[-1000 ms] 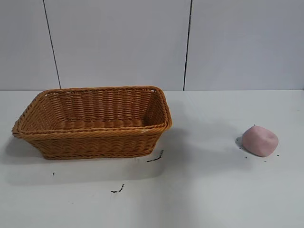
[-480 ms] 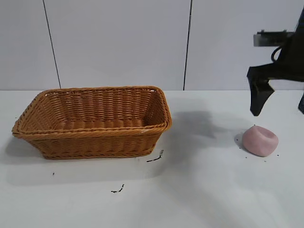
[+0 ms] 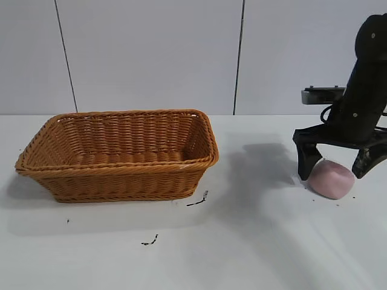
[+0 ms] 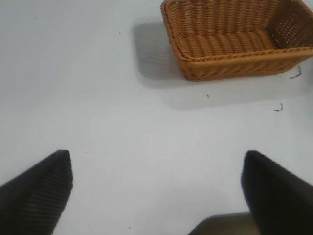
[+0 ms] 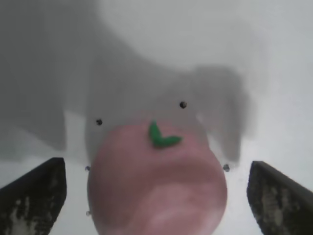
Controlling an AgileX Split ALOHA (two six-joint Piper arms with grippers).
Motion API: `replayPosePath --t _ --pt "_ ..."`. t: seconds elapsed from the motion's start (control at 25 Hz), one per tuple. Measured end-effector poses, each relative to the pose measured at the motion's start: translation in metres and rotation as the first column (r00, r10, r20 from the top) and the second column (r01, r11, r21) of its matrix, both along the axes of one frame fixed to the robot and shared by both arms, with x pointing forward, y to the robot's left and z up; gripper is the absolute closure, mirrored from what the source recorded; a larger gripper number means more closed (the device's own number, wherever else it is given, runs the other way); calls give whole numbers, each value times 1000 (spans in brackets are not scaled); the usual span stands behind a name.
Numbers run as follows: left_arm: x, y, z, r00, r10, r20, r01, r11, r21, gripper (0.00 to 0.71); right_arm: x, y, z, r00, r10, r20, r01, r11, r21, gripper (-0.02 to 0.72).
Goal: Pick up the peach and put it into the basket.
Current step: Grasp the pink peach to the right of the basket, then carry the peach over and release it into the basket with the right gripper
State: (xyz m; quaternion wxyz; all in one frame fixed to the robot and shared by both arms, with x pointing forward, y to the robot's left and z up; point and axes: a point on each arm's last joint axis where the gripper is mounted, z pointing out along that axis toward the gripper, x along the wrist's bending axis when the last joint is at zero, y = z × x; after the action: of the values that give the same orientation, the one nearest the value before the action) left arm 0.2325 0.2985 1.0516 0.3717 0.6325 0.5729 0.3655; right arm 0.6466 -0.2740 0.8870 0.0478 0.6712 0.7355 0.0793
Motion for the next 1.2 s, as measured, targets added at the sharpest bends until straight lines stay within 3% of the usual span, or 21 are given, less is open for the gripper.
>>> replayPosePath --t 0.04,0.16,0.2,0.28,0.44,0.8,1.0,1.2 --pt "0 0 0 1000 0 0 0 1000 0 18 0 0 0 1000 0 -2 0 1000 0 175" --pt "0 0 0 1000 0 0 0 1000 0 18 -1 0 0 1000 0 -8 0 1000 0 496" --pt "0 0 0 1000 0 0 0 1000 0 18 -1 0 1 1000 0 -6 0 1000 1 572" --pt "0 0 0 1000 0 0 0 1000 0 18 0 0 9 1000 0 11 0 1000 2 639" --pt "0 0 0 1000 0 0 0 1000 0 18 -1 0 40 997 2 82 -3 1000 3 670" --pt "0 0 0 1000 0 0 0 1000 0 18 16 3 163 961 17 278 -22 1000 16 678" --pt "0 0 0 1000 0 0 0 1000 0 18 27 36 186 942 92 321 -101 995 11 678" --pt "0 0 0 1000 0 0 0 1000 0 18 34 108 192 901 231 367 -253 967 13 678"
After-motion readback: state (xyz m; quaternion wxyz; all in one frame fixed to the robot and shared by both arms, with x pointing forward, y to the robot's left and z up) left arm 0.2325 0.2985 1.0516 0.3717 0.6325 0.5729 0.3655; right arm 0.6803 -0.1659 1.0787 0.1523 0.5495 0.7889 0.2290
